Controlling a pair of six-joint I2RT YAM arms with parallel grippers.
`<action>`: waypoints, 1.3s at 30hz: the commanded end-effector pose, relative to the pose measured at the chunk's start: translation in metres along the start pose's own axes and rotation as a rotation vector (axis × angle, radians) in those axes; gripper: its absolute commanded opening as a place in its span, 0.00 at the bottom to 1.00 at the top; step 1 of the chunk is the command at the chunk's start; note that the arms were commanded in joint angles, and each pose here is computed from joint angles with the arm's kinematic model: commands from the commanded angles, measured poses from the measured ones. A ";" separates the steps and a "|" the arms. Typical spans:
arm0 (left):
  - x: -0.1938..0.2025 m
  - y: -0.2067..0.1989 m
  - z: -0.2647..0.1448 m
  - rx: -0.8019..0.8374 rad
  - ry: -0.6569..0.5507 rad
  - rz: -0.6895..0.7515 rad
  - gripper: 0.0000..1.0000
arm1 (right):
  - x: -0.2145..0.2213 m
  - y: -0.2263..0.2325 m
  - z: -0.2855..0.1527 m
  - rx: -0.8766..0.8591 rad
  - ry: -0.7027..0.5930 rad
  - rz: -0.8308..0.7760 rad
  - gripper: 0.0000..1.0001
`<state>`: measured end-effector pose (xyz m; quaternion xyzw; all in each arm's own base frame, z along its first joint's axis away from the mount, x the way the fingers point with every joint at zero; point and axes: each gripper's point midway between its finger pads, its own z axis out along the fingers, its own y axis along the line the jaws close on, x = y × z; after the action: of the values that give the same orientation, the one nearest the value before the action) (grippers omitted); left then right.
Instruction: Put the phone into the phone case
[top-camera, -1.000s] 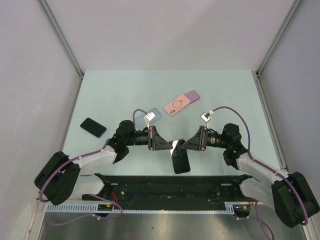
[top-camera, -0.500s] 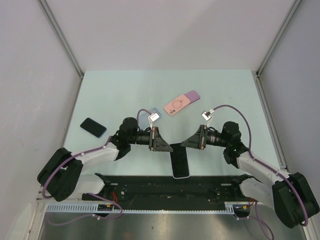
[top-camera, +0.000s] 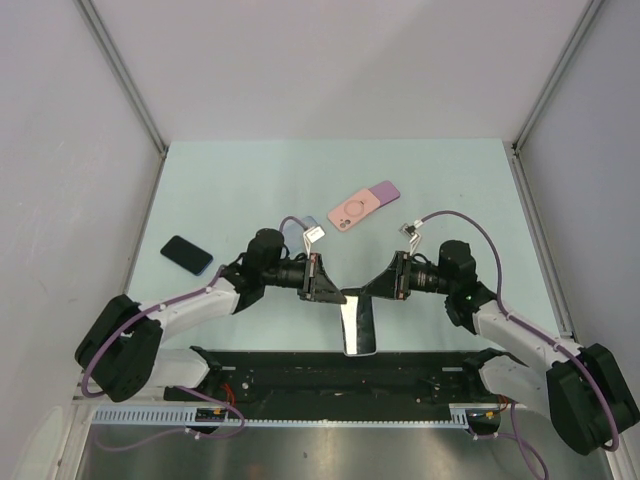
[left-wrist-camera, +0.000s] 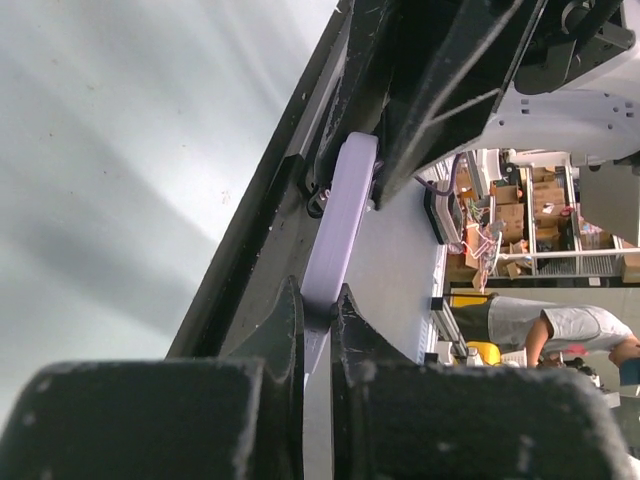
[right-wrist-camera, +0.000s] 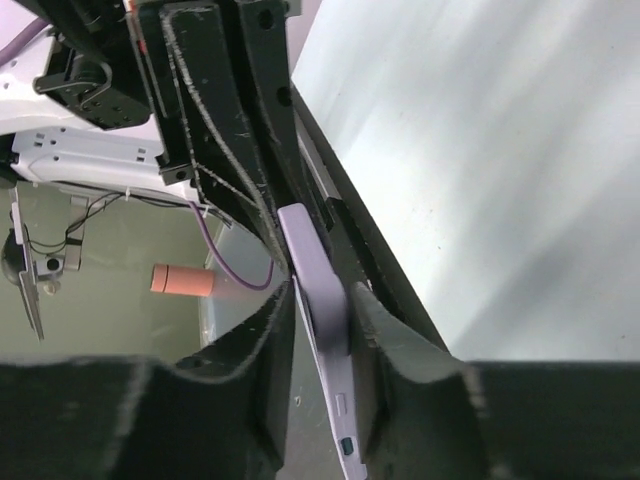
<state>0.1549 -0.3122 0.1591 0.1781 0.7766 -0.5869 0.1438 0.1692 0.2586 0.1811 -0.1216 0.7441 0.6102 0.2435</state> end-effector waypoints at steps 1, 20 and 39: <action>-0.006 0.023 0.001 -0.123 -0.030 -0.036 0.00 | -0.017 0.036 0.002 -0.107 -0.010 -0.082 0.21; -0.011 -0.009 -0.008 0.026 -0.113 0.014 0.61 | -0.044 0.052 -0.009 -0.123 -0.128 -0.058 0.00; -0.023 -0.024 0.002 0.173 -0.132 -0.069 0.00 | -0.026 0.031 -0.013 -0.038 -0.076 -0.009 0.59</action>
<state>0.1551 -0.3177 0.1699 0.1316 0.7373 -0.6479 0.1390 0.1825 0.2503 0.2048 -0.0691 0.7331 0.6254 0.2582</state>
